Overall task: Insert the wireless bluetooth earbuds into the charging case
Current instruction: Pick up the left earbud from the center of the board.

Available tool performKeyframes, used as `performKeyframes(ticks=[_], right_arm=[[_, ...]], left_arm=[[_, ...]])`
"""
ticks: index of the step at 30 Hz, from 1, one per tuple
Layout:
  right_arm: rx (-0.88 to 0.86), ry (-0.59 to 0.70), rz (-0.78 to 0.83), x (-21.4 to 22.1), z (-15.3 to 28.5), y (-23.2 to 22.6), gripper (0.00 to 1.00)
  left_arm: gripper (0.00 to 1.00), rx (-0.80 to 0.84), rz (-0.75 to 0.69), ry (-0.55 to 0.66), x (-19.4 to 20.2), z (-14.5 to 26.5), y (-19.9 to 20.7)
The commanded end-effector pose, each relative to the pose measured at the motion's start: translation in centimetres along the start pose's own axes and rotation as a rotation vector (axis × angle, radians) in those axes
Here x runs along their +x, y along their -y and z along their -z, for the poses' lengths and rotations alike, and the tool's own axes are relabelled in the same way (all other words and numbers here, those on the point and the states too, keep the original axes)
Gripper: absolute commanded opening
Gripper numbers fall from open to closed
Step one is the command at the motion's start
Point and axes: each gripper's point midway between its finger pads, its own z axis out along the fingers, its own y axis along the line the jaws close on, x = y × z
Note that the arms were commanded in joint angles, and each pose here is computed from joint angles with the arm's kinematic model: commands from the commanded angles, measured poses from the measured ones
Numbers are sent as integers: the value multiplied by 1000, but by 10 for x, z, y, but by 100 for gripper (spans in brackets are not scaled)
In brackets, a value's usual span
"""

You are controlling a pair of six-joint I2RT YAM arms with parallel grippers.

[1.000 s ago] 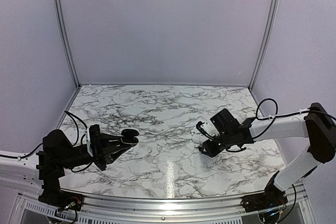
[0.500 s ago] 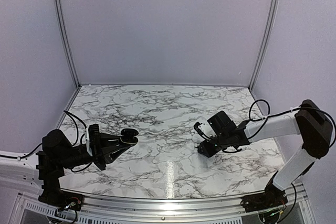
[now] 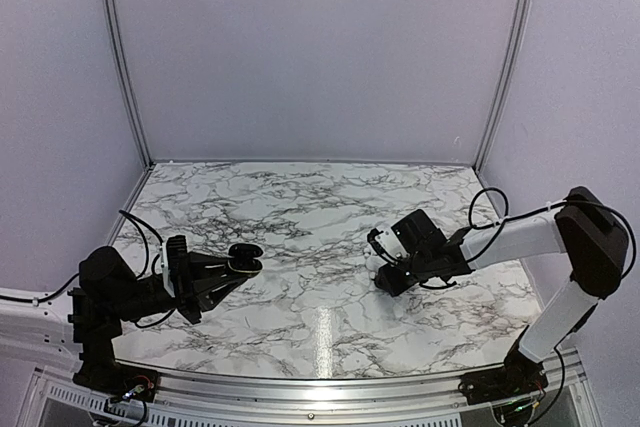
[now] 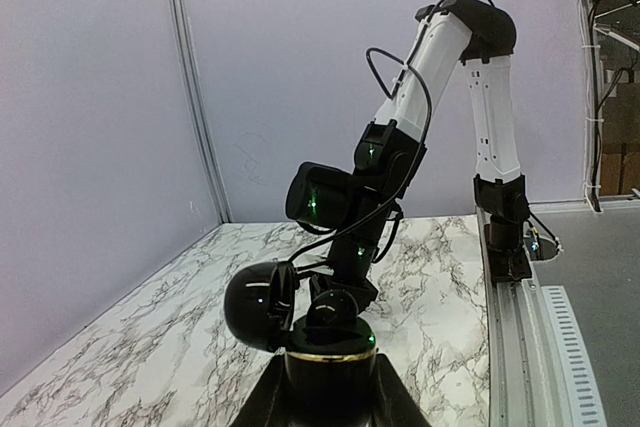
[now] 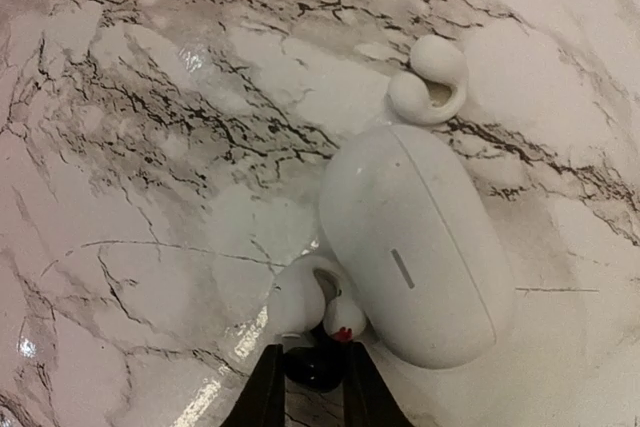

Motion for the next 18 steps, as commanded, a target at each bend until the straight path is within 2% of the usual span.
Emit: performKeyframes(ticks=[1,14,18], right_arm=[[27,-58,-10,13,0,7,18],[-42,-9,80,1,43,-24,13],[-13,-25,118,-4,54,-25,12]], left_arm=[[0,-25,-6,50,-12,1,-6],[0,-19,-1,35,-7,0,-5],[0,-17,4,28,-5,-1,-5]])
